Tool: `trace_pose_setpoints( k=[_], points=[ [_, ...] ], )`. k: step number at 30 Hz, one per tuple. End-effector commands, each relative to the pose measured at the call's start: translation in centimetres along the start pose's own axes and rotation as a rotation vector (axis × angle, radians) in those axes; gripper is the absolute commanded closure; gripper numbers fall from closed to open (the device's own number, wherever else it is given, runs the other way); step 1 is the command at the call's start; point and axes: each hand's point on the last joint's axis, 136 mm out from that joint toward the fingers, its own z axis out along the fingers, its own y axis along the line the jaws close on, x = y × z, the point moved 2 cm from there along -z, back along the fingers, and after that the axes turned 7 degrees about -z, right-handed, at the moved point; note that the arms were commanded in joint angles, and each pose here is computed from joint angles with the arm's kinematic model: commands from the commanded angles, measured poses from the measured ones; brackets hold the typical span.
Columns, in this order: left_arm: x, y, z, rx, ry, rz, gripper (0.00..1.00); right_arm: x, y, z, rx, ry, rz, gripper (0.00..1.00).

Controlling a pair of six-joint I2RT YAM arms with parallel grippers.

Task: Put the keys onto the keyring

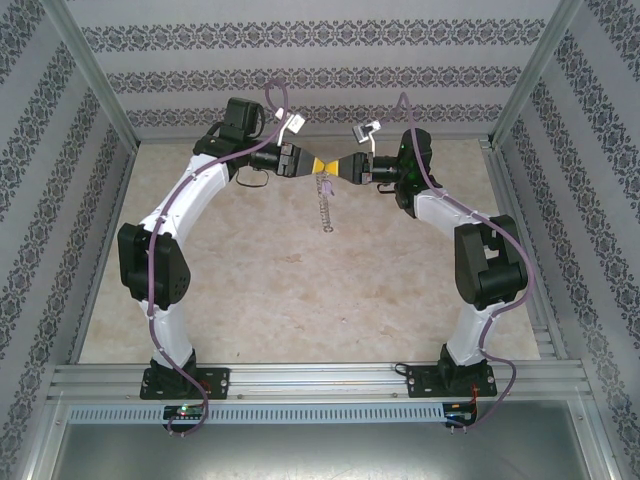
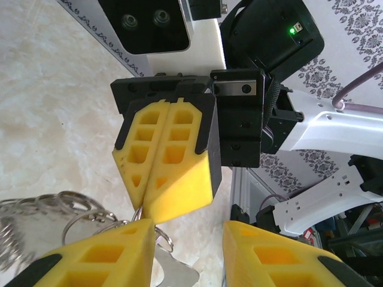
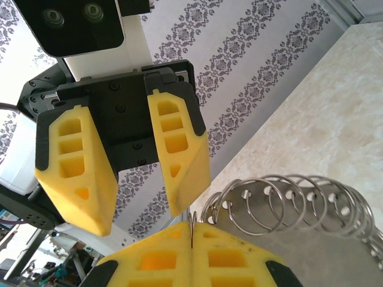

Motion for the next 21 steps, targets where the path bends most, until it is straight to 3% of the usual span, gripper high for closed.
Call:
trace_pose_setpoints(
  k=[1, 21],
  points=[
    [-0.12, -0.68, 0.44, 0.03, 0.016, 0.022, 0.65, -0.88, 1.28, 0.49, -0.034, 0.01, -0.085, 1.0],
    [-0.34, -0.01, -0.31, -0.019, -0.002, 0.042, 0.66, -0.62, 1.59, 0.02, -0.027, 0.005, -0.096, 1.0]
  ],
)
